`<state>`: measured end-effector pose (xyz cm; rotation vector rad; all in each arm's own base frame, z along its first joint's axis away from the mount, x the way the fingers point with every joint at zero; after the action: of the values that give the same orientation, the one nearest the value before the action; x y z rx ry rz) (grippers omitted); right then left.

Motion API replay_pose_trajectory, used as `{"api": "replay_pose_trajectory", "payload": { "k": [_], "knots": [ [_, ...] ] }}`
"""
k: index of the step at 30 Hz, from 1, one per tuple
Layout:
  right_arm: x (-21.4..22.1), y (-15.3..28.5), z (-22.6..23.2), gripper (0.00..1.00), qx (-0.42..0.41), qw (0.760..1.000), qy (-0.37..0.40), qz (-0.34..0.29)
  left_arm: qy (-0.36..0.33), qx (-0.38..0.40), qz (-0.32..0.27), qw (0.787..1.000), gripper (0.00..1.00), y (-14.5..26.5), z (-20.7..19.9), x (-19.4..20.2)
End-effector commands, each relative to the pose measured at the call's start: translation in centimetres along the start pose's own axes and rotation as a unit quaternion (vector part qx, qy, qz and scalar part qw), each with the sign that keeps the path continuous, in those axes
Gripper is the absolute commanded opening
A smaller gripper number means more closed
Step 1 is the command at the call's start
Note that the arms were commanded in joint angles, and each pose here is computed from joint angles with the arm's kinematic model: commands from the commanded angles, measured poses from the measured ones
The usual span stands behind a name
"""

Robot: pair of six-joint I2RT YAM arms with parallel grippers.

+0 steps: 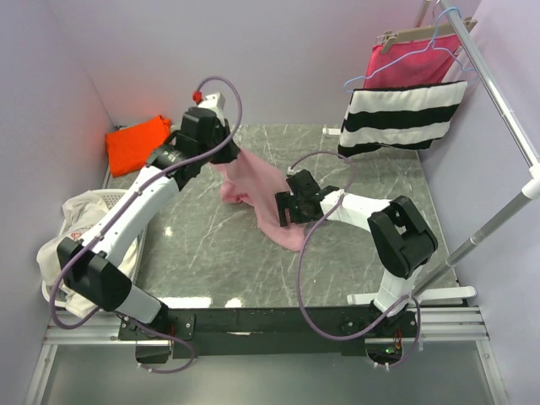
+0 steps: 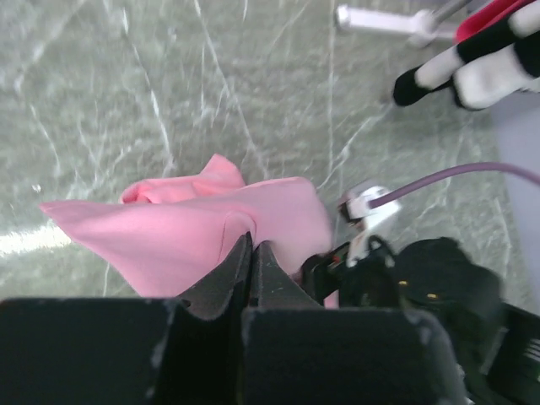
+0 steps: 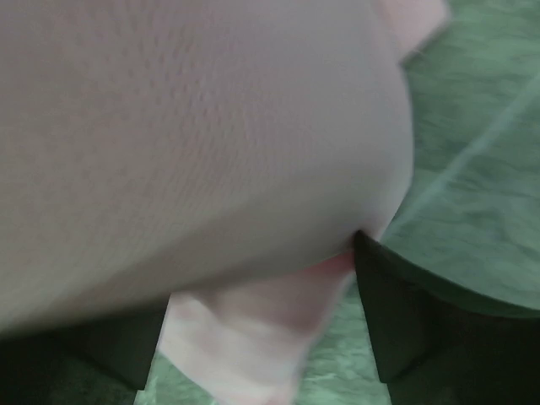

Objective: Fold and stack the t-shirts
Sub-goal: Flatten out the tshirt

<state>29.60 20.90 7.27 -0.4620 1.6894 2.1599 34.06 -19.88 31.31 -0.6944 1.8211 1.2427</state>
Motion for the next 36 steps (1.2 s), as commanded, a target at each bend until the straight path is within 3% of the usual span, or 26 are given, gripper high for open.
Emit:
{"api": "replay_pose_trajectory", "payload": {
  "k": [1,2,5,9,13,15,20,23,26,33,36],
  "knots": [
    [1.5,0.6,1.3,0.76,-0.079,0.996,-0.001,0.036,-0.021,-0.009,-0.031,0.999,0.01,2.5,-0.1,-3.2],
    [2.2,0.9,1.8,0.64,-0.112,0.992,-0.005,0.051,-0.022,-0.007,-0.037,0.999,0.01,2.8,-0.2,-3.9],
    [2.4,2.6,2.8,0.47,-0.17,0.985,-0.002,0.044,-0.024,0.012,-0.071,0.997,0.01,4.6,-1.1,-6.4],
    [1.3,5.7,3.2,0.4,-0.197,0.98,0.004,-0.004,-0.031,0.047,-0.139,0.989,0.01,8.9,-2.8,-10.7],
    [-1.0,10.3,3.0,0.38,-0.201,0.975,0.009,-0.094,-0.04,0.079,-0.181,0.979,0.01,13.1,-4.3,-13.2],
    [-1.9,12.7,2.4,0.54,-0.19,0.972,-0.003,-0.141,-0.042,0.105,-0.207,0.972,0.01,15.5,-5.1,-14.0],
    [-3.9,16.1,-1.7,0.99,-0.064,0.96,-0.065,-0.264,-0.054,0.153,-0.22,0.962,0.01,19.1,-6.4,-14.4],
    [-4.3,18.0,-3.1,1.0,-0.043,0.947,-0.081,-0.307,-0.048,0.128,-0.232,0.963,0.01,20.7,-6.0,-14.3],
    [-4.4,18.6,-3.7,1.0,-0.031,0.944,-0.085,-0.317,-0.027,0.035,-0.263,0.964,0.01,23.0,-3.2,-14.5],
    [-4.3,16.5,-2.9,1.0,-0.034,0.956,-0.083,-0.279,-0.03,-0.119,-0.228,0.966,0.01,24.8,1.2,-12.8],
    [-4.6,15.9,-2.5,1.0,-0.036,0.958,-0.084,-0.27,-0.037,-0.129,-0.214,0.968,0.01,24.1,1.5,-12.0]
  ]
}}
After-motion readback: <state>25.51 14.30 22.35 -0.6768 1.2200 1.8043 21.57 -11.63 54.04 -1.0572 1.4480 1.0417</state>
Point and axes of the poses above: each gripper's point midway between its finger pads, its own y axis back along the fingers, its own z axis along the line the jaws close on, x = y × z, the point moved 6 cm from there along y, back along the fingers, and after that the axes turned 14 degrees about -y, right-handed, at the moved point
